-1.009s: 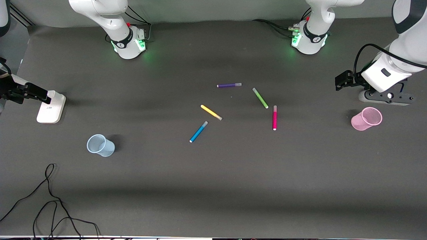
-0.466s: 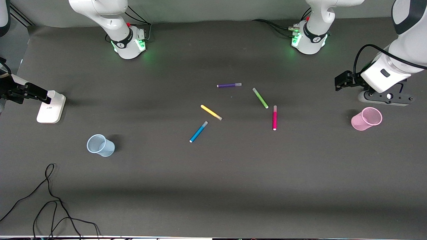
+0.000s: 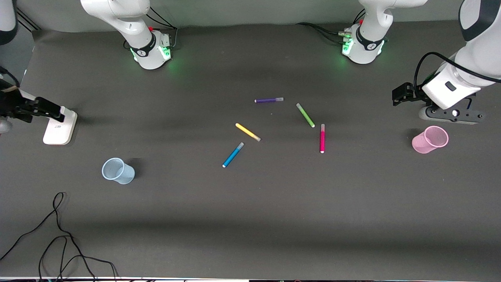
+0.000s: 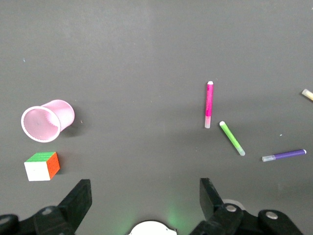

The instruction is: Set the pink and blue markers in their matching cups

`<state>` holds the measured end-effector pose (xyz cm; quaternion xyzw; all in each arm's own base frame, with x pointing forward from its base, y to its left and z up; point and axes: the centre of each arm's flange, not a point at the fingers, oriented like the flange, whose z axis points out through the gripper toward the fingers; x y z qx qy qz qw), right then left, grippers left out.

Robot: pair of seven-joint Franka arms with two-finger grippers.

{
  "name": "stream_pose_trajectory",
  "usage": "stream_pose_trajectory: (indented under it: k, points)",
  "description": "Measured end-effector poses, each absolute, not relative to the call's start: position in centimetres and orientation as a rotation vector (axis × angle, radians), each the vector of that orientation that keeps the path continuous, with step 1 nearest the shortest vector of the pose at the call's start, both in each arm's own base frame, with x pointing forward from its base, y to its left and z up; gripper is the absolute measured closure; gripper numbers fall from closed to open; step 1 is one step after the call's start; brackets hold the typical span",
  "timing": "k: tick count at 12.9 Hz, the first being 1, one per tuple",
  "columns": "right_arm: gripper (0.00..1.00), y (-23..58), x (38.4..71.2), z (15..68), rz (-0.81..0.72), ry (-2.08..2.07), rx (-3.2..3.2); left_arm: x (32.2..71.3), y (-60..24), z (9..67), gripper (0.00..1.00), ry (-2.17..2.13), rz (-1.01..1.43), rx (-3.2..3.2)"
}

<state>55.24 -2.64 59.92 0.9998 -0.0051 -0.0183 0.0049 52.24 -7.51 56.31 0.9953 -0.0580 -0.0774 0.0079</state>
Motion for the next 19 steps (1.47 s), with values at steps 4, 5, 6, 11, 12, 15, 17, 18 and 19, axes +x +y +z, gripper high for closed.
stream_pose_trajectory:
  k: [4,5,6,11,12,15,17,18,19]
  points:
    - [0.0,3.0,55.6,59.0,-0.082,-0.101,3.128,51.8,-7.6,54.3,0.02,-0.186,-0.319,3.107]
    - [0.0,4.8,55.7,58.6,-0.092,-0.147,3.126,51.6,-7.8,53.4,0.02,-0.19,-0.344,3.104]
    - [0.0,6.7,55.6,58.3,-0.101,-0.197,3.128,51.5,-8.2,52.2,0.02,-0.195,-0.356,3.094]
    - [0.0,16.3,55.7,55.7,-0.111,-0.48,3.121,50.6,-12.3,43.7,0.02,-0.166,-0.295,3.049]
    - [0.0,18.6,55.5,55.0,-0.106,-0.542,3.11,50.0,-13.7,41.9,0.02,-0.15,-0.277,3.057]
    - [0.0,25.6,54.8,52.8,-0.095,-0.78,3.082,47.7,-19.1,35.9,0.03,-0.143,-0.277,3.079]
    - [0.0,29.6,54.3,51.5,-0.092,-0.896,3.057,47.4,-21.2,31.9,0.04,-0.168,-0.294,3.084]
    - [0.0,31.4,54.2,51.0,-0.095,-0.939,3.044,47.5,-21.8,29.9,0.05,-0.175,-0.306,3.085]
    - [0.0,33.3,54.2,50.5,-0.097,-0.987,3.031,47.6,-22.0,27.9,0.05,-0.176,-0.324,3.087]
